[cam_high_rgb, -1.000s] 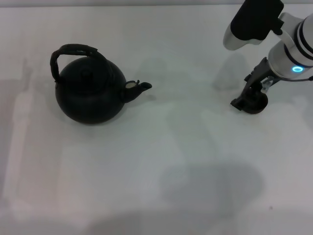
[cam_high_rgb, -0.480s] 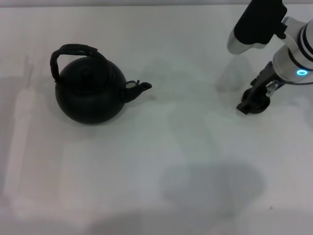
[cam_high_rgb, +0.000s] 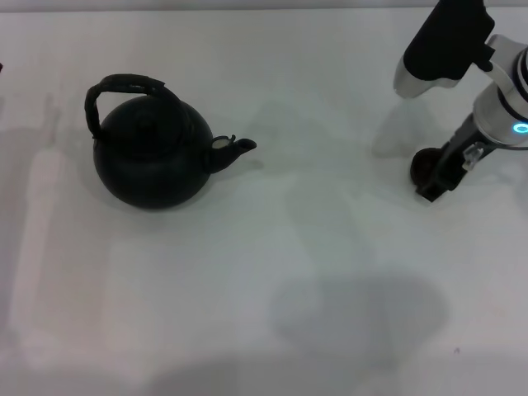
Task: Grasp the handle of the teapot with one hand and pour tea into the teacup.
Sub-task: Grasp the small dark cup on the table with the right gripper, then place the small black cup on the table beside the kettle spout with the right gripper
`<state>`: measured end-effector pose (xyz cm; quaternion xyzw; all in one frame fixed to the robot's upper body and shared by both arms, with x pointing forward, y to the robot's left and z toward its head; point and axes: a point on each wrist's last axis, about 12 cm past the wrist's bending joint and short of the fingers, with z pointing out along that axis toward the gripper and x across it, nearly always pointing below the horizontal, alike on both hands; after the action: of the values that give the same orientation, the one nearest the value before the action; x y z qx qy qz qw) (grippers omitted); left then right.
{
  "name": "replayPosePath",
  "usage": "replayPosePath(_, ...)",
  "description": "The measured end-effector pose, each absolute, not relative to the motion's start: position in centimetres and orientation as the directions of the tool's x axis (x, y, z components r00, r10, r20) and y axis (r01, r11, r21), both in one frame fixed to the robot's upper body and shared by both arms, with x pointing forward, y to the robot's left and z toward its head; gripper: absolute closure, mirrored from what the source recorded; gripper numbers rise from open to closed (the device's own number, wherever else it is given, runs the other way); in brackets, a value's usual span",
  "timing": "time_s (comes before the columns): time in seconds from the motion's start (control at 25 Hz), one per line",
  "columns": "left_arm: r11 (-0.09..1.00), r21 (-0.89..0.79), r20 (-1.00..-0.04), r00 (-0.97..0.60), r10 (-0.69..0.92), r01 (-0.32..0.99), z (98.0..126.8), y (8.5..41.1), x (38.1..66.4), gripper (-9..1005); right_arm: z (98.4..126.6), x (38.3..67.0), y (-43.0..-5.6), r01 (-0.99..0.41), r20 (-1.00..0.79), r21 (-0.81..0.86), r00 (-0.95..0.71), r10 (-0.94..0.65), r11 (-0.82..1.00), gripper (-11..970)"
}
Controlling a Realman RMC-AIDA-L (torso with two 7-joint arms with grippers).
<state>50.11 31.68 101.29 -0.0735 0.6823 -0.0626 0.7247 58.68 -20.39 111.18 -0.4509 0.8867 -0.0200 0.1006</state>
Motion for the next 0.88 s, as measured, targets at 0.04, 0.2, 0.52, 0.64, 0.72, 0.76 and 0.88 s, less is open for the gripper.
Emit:
replayPosePath(0.04,0.981,-0.192,-0.98,0.061,-0.191,-0.009,101.3,31.7,50.1,224,111.2,58.6,-20.5,-0.795,-0.15,-0.129,-0.575,-0.804,0.592,225)
replayPosePath(0.2,0.981,-0.194,-0.979,0.062,-0.193,-0.008,101.3,31.6,50.1,224,111.3,58.6,-20.5,-0.795,-0.142,-0.133,-0.575,-0.805,0.591,227)
replayPosePath(0.52,0.981,-0.194,-0.979,0.067,-0.193,-0.005,101.3,31.6,50.0,224,113.0,58.6,-18.5,-0.833,-0.228,-0.108,-0.511,-0.829,0.543,225)
replayPosePath(0.64,0.981,-0.192,-0.979,0.067,-0.192,-0.002,101.3,31.6,50.0,224,114.0,58.5,-16.4,-0.873,-0.277,-0.084,-0.443,-0.853,0.481,222)
replayPosePath(0.72,0.981,-0.193,-0.979,0.067,-0.192,-0.002,101.3,31.5,50.0,224,114.4,58.4,-14.5,-0.901,-0.293,-0.084,-0.386,-0.875,0.426,220)
replayPosePath(0.76,0.981,-0.193,-0.979,0.067,-0.192,-0.002,101.3,31.5,50.0,224,114.4,58.2,-13.4,-0.918,-0.288,-0.093,-0.346,-0.893,0.386,219)
replayPosePath(0.88,0.981,-0.195,-0.979,0.066,-0.195,0.001,101.3,31.4,50.0,224,114.4,57.7,-11.1,-0.944,-0.276,-0.127,-0.26,-0.925,0.303,216)
